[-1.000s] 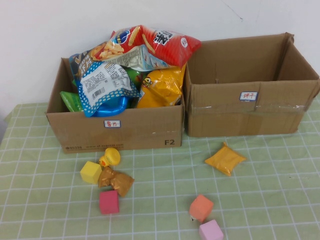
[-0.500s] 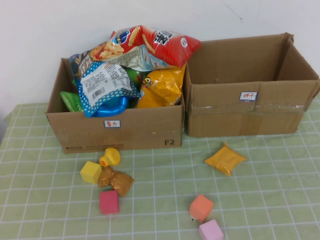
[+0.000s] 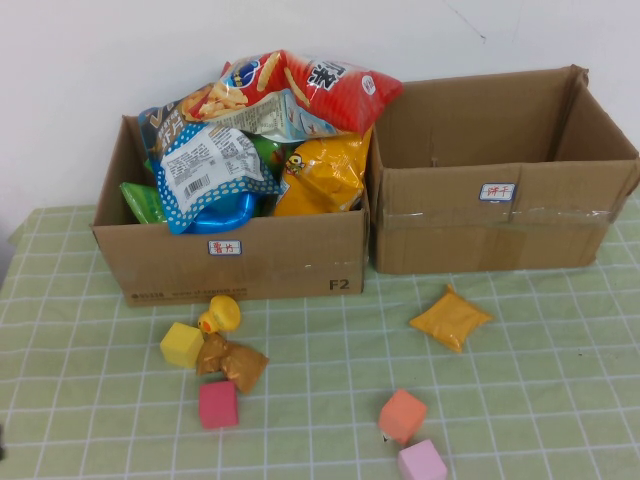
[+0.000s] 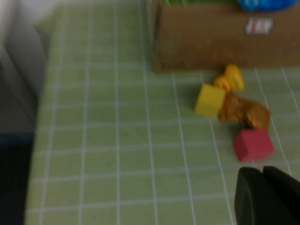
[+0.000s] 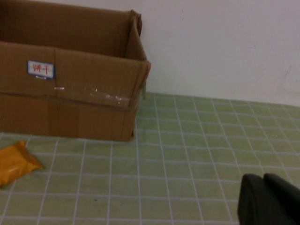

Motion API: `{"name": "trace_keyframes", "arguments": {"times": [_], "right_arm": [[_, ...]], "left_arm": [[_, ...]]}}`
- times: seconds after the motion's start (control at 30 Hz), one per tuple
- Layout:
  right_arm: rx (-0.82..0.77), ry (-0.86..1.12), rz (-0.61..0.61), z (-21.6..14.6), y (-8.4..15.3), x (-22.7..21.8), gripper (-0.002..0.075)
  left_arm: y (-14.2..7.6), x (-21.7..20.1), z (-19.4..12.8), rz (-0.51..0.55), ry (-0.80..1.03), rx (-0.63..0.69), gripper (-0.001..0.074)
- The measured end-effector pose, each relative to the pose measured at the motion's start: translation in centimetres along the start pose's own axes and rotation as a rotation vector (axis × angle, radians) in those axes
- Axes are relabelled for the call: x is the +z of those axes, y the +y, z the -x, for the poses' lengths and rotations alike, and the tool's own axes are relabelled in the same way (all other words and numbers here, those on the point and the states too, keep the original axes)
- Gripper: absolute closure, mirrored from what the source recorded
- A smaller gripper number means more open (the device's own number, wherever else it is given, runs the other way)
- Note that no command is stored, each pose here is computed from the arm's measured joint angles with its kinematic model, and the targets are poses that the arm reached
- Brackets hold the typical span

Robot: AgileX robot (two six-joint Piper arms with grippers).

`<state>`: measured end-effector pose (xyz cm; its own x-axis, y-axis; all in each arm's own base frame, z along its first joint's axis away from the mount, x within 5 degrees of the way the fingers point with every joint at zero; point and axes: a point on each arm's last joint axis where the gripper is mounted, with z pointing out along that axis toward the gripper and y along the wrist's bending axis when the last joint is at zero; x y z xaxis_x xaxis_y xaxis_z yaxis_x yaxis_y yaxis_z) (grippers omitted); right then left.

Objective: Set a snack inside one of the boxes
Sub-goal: Pick up the biscuit

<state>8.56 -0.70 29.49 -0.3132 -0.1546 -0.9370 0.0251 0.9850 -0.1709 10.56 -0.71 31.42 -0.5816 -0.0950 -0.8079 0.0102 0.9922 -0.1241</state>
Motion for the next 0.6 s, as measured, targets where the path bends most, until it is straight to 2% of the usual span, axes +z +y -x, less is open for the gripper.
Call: {"name": "trace_keyframes", "arguments": {"times": [0.13,0.3,0.5,0.6], "right_arm": [[-0.009,0.044,0.019,-2.2,0.5,1.0,0.0728],[-0.018,0.091,0.062,-4.0,1.2,1.6,0.0728],[-0.024,0.11,0.075,-5.0,1.4,1.9,0.0728],[-0.028,0.116,0.076,-5.4,1.5,2.0,0.0728]], "left_arm": [[-0.4,2.7,0.0,-0.06,0.129,-0.008,0.0737],[-1.3,6.3,0.2,-0.184,0.248,-0.008,0.0737],[-2.4,10.4,1.8,-0.336,0.305,-0.016,0.0737],[-2.5,12.5,2.5,-0.358,0.328,-0.013,0.0737]]}}
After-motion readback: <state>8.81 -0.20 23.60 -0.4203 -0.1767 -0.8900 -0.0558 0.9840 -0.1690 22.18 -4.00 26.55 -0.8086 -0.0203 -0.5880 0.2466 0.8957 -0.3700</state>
